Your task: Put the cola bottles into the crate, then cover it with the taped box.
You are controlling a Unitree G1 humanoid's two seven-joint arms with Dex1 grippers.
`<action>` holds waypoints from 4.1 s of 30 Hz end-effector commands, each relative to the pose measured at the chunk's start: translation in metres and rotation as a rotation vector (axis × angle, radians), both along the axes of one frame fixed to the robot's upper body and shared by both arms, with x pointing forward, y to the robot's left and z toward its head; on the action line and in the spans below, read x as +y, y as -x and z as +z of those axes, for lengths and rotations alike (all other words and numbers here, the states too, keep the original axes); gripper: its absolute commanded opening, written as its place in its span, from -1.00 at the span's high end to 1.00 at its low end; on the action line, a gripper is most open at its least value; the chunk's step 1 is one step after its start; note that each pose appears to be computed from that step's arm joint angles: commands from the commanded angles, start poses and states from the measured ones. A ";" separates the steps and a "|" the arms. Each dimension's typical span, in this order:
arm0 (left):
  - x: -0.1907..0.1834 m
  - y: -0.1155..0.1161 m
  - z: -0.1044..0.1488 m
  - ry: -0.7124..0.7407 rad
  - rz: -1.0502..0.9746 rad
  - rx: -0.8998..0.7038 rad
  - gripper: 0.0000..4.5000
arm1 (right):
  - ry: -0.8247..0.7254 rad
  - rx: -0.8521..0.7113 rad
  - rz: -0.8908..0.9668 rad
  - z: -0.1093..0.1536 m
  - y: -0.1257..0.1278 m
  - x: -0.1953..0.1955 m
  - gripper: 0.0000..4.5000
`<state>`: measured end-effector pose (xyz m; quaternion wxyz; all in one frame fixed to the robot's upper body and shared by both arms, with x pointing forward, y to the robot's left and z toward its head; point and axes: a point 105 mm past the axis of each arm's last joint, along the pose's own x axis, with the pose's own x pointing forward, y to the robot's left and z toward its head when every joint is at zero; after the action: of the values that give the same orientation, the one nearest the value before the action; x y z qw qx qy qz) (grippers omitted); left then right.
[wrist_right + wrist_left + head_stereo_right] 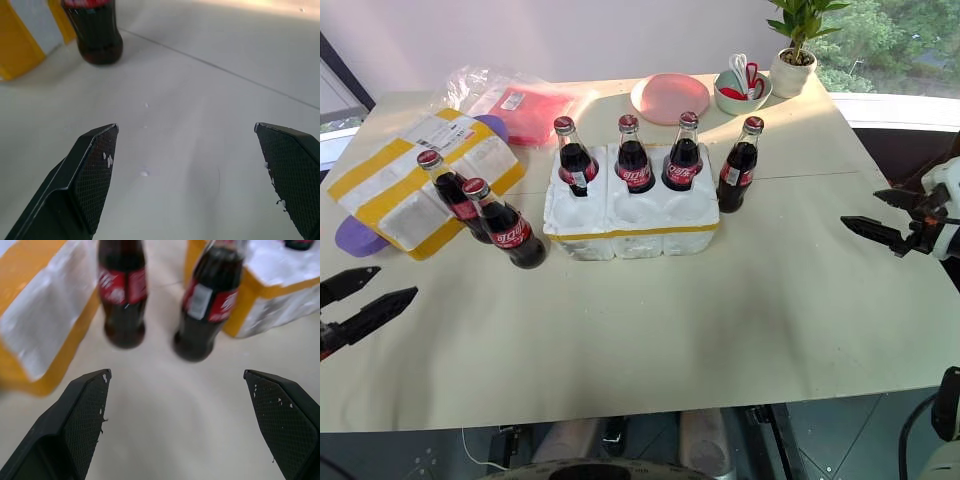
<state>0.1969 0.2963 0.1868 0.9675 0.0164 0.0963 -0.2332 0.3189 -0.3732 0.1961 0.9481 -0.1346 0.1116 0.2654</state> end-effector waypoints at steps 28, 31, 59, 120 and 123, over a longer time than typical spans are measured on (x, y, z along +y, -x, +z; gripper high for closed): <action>-0.069 -0.084 -0.001 -0.058 -0.183 -0.115 -0.98 | -0.063 -0.103 0.472 0.076 0.038 0.132 -1.00; -0.070 -0.086 -0.006 -0.060 -0.179 -0.108 -0.98 | -0.066 -0.103 0.472 0.077 0.035 0.133 -1.00; -0.088 -0.111 -0.011 -0.043 -0.216 -0.143 -0.22 | -0.039 -0.100 0.664 0.092 0.067 0.177 -1.00; -0.252 -0.161 0.013 -0.066 -0.528 -0.148 -0.99 | -0.135 -0.127 0.583 0.070 0.055 0.188 -1.00; -0.236 -0.155 0.020 -0.057 -0.487 -0.184 -0.99 | -0.141 -0.125 0.593 0.071 0.053 0.190 -1.00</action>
<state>0.3533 0.0480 0.1925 0.8769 0.0848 0.0343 -0.4719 0.2667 -0.1846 0.2571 0.8433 -0.1035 0.0147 0.5273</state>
